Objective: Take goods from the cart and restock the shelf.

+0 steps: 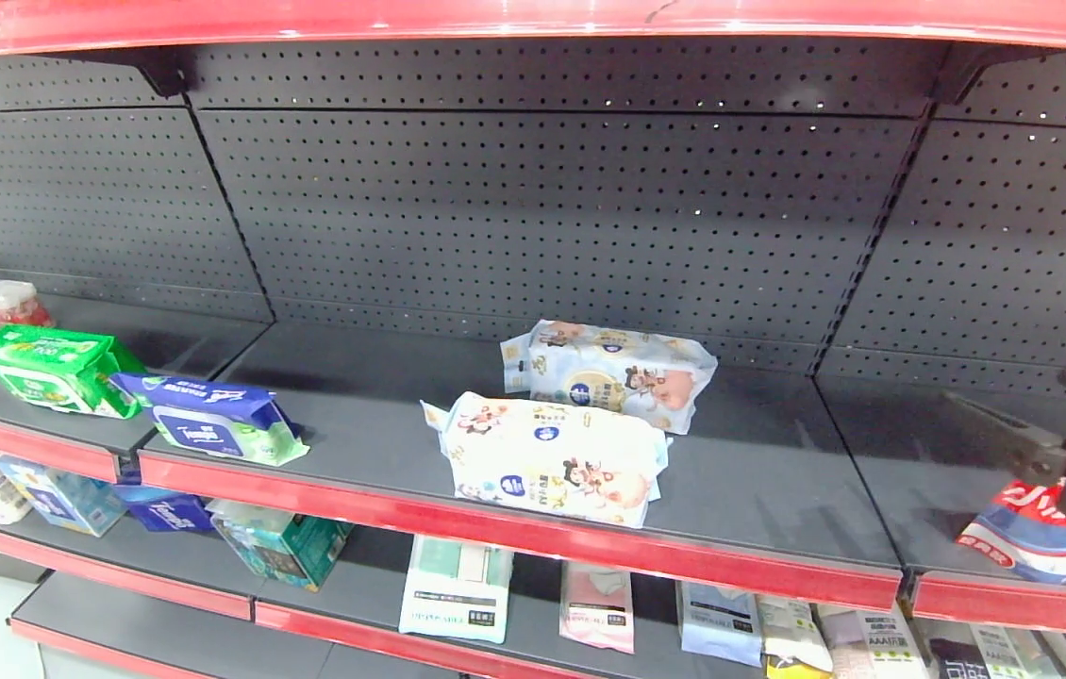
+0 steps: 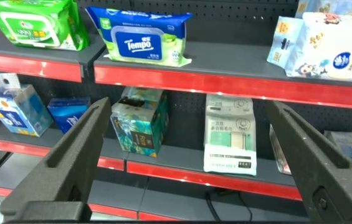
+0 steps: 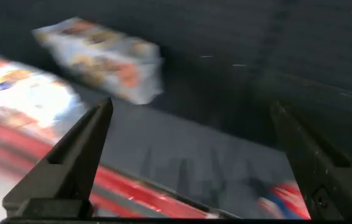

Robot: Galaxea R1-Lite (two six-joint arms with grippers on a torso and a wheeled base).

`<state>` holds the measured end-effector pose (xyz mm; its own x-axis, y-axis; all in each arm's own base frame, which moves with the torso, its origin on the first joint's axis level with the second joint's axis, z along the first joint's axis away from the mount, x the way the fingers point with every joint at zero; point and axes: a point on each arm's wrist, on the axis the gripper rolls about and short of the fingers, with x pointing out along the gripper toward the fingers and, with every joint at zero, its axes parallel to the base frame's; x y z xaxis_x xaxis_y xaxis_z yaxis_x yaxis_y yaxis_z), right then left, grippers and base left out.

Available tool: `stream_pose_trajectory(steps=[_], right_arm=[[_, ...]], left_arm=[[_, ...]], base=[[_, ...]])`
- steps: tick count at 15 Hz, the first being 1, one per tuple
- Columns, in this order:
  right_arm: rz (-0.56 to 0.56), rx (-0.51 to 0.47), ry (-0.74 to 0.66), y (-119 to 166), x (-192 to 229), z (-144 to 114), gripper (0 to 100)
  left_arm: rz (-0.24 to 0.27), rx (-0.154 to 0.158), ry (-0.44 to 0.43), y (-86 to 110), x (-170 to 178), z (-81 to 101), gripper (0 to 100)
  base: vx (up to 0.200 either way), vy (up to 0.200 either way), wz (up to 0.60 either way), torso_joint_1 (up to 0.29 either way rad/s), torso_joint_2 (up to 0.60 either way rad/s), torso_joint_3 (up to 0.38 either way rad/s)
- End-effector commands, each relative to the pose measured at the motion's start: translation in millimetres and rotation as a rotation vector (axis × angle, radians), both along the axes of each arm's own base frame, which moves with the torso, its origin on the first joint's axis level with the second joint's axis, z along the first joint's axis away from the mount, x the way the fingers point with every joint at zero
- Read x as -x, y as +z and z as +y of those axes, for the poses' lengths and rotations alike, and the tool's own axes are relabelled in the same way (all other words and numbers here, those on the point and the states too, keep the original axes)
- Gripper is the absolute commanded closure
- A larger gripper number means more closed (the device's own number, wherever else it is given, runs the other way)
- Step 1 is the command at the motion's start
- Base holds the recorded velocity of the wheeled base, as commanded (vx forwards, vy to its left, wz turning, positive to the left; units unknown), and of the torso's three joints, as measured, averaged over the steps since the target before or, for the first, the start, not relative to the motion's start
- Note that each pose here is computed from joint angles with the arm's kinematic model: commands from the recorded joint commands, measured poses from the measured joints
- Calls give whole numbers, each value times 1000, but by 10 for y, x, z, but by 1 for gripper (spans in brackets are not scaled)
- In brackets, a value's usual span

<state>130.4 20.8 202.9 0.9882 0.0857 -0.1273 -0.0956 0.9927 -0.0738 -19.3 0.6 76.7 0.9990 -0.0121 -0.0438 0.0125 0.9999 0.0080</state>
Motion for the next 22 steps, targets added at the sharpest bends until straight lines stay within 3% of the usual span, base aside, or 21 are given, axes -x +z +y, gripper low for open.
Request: stream_pose_trajectory(steps=[1,3,6,7,10,13,15,22], right_arm=[[-69,8,-235,-100,374,-284,0],[-14,15,-414,-362,536,-418,0],[27,13,-401,-738,788,-359,0],[21,-2,-368,-843,895,-321,0],[6,-33,-92,-1172,1378,-153,0],[-42,-16,-177,-1180,1478,-155,0],[-71,7,-404,-1174,1474,-208,0],[-33,-48,-278,-1251,1456,-188,0]], left_arm=[[16,0,-5,4,-13,1,0],[16,0,-3,4,-13,1,0],[14,3,-3,4,-12,1,0],[14,1,-3,4,-12,1,0],[13,0,-3,3,-11,1,0],[13,0,-3,3,-11,1,0],[13,0,-3,3,-11,1,0],[11,0,-3,3,-9,1,0]], base=[[0,0,0,0,0,0],[0,0,0,0,0,0],[0,0,0,0,0,0],[0,0,0,0,0,0],[0,0,0,0,0,0],[0,0,0,0,0,0],[0,0,0,0,0,0],[0,0,0,0,0,0]])
